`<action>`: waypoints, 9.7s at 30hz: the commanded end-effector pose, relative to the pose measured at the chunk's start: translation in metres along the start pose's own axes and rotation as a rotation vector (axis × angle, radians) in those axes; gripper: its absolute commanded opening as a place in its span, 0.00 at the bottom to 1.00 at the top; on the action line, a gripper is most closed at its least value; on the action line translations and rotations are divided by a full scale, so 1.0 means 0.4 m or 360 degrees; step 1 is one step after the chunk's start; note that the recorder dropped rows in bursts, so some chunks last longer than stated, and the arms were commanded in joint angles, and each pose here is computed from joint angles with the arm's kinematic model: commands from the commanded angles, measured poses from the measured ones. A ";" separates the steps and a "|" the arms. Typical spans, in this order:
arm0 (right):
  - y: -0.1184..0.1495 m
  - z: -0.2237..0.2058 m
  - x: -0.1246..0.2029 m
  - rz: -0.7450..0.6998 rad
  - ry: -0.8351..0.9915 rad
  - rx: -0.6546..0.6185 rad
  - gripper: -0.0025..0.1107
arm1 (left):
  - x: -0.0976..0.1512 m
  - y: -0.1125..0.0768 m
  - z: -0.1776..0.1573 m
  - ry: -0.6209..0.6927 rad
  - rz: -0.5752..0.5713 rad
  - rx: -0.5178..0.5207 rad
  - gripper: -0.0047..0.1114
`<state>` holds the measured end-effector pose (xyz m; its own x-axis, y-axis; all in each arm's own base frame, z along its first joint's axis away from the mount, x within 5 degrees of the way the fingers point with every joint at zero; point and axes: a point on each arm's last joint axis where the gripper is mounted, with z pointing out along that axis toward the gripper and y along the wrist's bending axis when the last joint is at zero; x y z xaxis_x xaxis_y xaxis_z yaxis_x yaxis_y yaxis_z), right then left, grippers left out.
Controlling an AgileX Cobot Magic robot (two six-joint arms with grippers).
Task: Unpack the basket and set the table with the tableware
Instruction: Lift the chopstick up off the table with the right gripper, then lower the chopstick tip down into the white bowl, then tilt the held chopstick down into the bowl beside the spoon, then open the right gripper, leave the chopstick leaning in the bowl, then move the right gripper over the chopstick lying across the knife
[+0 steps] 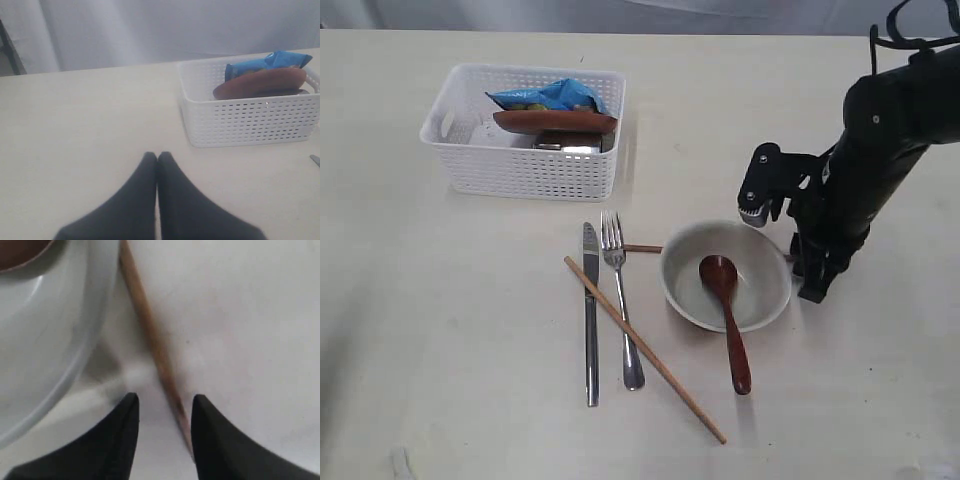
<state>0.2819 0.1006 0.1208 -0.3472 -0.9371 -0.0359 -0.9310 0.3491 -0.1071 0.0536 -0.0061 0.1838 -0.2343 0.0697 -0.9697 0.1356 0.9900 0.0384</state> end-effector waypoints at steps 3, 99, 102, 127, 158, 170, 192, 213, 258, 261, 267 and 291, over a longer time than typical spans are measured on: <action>-0.006 0.034 0.006 -0.0079 0.0051 0.0015 0.32 | -0.001 -0.001 0.000 -0.0019 -0.0004 0.0012 0.04; 0.133 -0.220 -0.138 -0.2618 0.0301 0.0714 0.02 | -0.001 -0.001 0.000 -0.0019 -0.0004 0.0012 0.04; 0.133 -0.217 -0.140 -0.2621 0.0295 0.0716 0.02 | -0.001 -0.001 0.000 -0.0019 -0.0004 0.0012 0.04; 0.130 -0.168 -0.152 -0.2298 0.0102 0.0620 0.02 | -0.001 -0.001 0.000 -0.0019 -0.0004 0.0012 0.04; 0.102 -0.138 -0.126 -0.2141 0.0107 0.0490 0.02 | -0.001 -0.001 0.000 -0.0019 -0.0004 0.0012 0.04; 0.102 -0.139 -0.129 -0.2059 0.0078 0.0509 0.34 | -0.001 -0.001 0.000 -0.0019 -0.0004 0.0012 0.04; 0.125 -0.363 -0.036 -0.0095 -0.0319 0.0663 0.36 | -0.001 -0.001 0.000 -0.0019 -0.0004 0.0012 0.04; 0.315 -0.407 -0.372 0.0604 -0.0302 -0.0253 0.36 | -0.001 -0.001 0.000 -0.0019 -0.0004 0.0012 0.04; 0.306 -0.064 -0.562 0.0485 -0.0137 0.0024 0.36 | -0.001 -0.001 0.000 -0.0019 -0.0004 0.0012 0.04; 0.306 -0.064 -0.562 0.0485 -0.0138 0.0024 0.27 | -0.001 -0.001 0.000 -0.0019 -0.0004 0.0012 0.04; 0.305 -0.064 -0.564 0.0472 -0.0153 0.0025 0.02 | -0.001 -0.001 0.000 -0.0019 -0.0004 0.0012 0.04; 0.306 -0.064 -0.561 0.0520 -0.0125 0.0019 0.43 | -0.001 -0.001 0.000 -0.0019 -0.0004 0.0012 0.04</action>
<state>0.2404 0.3536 0.1390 -0.6216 -0.7723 -0.1309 -0.7726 0.6320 -0.0602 0.0536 -0.0061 0.1838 -0.2343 0.0697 -0.9697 0.1356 0.9900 0.0384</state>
